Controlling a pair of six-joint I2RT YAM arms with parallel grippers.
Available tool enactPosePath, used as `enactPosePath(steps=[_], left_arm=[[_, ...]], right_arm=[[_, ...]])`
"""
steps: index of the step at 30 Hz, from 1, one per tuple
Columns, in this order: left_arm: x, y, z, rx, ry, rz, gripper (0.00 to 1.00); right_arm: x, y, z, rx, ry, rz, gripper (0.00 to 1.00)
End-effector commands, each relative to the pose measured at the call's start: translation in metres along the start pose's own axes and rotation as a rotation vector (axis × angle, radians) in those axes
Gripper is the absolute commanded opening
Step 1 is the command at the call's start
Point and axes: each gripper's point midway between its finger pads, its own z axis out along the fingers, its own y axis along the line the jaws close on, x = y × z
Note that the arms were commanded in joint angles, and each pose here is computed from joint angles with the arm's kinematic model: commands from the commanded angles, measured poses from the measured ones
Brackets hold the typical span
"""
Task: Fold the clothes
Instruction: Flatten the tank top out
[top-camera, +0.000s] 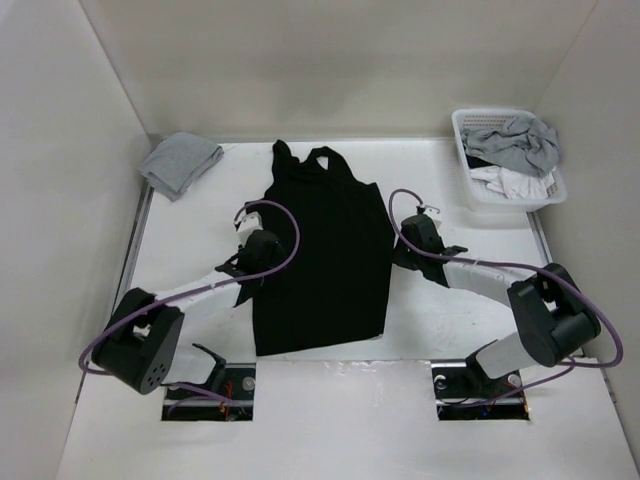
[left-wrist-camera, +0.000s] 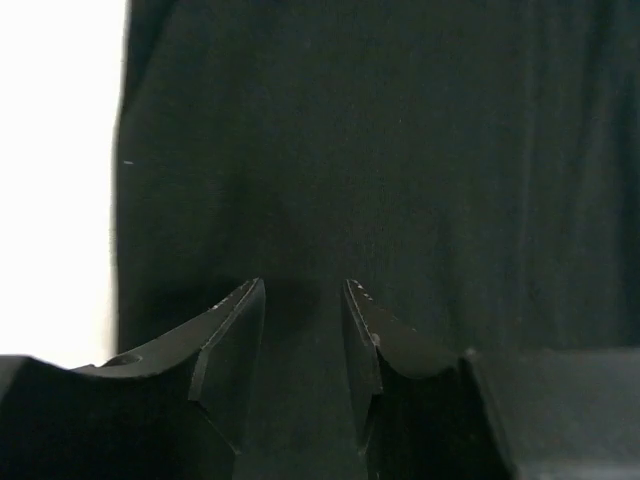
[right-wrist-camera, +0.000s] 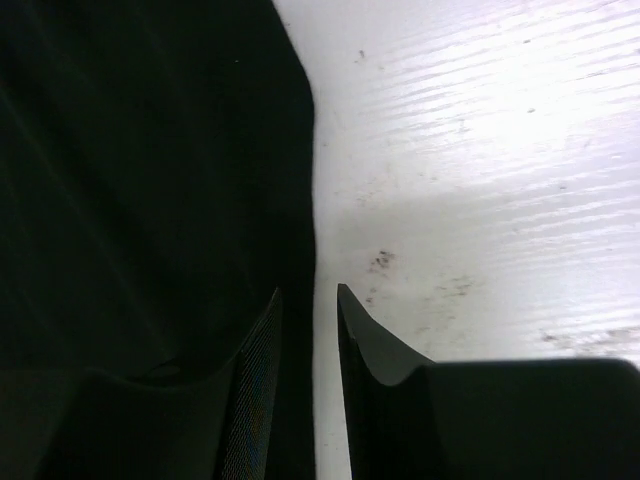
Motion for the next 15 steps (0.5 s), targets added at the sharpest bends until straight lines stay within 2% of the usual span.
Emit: enactPosePath(steps=[1, 4, 7, 9, 10, 12, 15], left_arm=[[-0.01, -0.001, 0.021, 0.011, -0.049, -0.092, 0.34], [-0.013, 0.02, 0.034, -0.033, -0.043, -0.176, 0.34], [-0.02, 0.026, 0.041, -0.011, -0.043, -0.27, 0.33], [-0.03, 0.025, 0.043, 0.012, -0.06, -0.31, 0.33], [-0.035, 0.023, 0.042, 0.022, -0.071, -0.321, 0.33], [-0.046, 0.015, 0.038, 0.05, -0.099, -0.322, 0.33], [-0.048, 0.005, 0.032, 0.082, -0.112, -0.304, 0.34]], right_arm=[[-0.004, 0.019, 0.01, -0.077, -0.003, 0.081, 0.32], [-0.005, 0.019, 0.016, -0.071, 0.007, 0.106, 0.25], [-0.007, 0.018, 0.02, -0.063, 0.015, 0.128, 0.19], [-0.006, 0.022, 0.021, -0.076, 0.023, 0.136, 0.03], [-0.007, 0.023, 0.02, -0.077, 0.015, 0.138, 0.0], [-0.013, 0.022, 0.006, -0.085, -0.025, 0.143, 0.0], [-0.007, 0.026, -0.053, -0.098, -0.037, 0.115, 0.0]])
